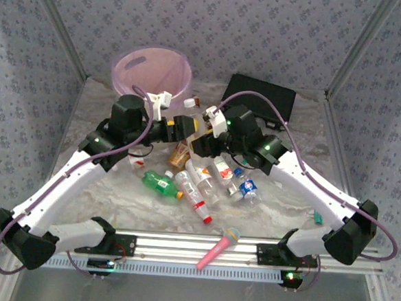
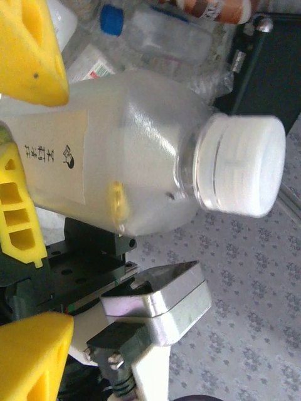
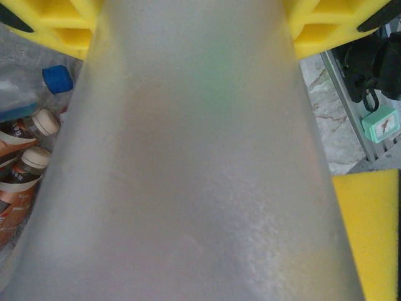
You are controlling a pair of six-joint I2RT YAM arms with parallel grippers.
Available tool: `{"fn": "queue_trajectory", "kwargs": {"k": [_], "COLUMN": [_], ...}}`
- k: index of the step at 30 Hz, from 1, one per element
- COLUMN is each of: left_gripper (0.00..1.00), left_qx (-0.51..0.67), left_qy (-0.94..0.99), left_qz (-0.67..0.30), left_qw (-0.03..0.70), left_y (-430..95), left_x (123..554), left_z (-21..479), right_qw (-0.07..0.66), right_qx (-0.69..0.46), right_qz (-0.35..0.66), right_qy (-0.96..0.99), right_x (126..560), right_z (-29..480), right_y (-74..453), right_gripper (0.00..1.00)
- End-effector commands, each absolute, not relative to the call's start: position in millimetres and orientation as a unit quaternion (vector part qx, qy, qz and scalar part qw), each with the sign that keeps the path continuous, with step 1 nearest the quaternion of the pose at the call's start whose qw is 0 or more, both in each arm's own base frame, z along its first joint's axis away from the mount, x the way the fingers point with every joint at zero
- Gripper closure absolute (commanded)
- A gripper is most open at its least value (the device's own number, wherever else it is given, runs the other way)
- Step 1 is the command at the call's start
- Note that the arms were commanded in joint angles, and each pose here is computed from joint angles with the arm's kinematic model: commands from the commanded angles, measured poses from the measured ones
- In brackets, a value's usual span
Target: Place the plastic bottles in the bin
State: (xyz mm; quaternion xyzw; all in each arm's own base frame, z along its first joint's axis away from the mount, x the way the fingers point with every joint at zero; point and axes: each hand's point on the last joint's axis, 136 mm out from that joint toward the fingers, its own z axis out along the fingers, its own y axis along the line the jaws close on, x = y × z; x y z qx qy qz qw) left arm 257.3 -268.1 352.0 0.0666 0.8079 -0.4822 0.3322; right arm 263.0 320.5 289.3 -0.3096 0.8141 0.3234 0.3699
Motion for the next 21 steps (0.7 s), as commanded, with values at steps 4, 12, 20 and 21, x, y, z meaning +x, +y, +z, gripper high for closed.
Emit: {"fn": "queue_trajectory", "kwargs": {"k": [4, 12, 20, 21], "left_gripper": [0.03, 0.10, 0.15, 0.17], "left_qx": [0.064, 0.055, 0.062, 0.061], "left_qy": [0.814, 0.809, 0.800, 0.799], "left_qz": [-0.443, -0.436, -0.480, -0.480], "left_qw": [0.371, 0.390, 0.355, 0.356], "left_y": [-259, -249, -270, -270], "left_x": [269, 277, 279, 280], "left_z": [353, 354, 350, 350], "right_qw": [0.378, 0.380, 0.374, 0.374], "right_qx": [-0.343, -0.343, -0.349, -0.346], "right_qz": [0.366, 0.372, 0.386, 0.388], "right_qy": [0.778, 0.775, 0.768, 0.768], "right_x": [244, 244, 245, 246], "right_z": [317, 319, 319, 319], "right_y": [333, 330, 337, 337], "right_gripper": [0.58, 0.58, 0.58, 0.58]}}
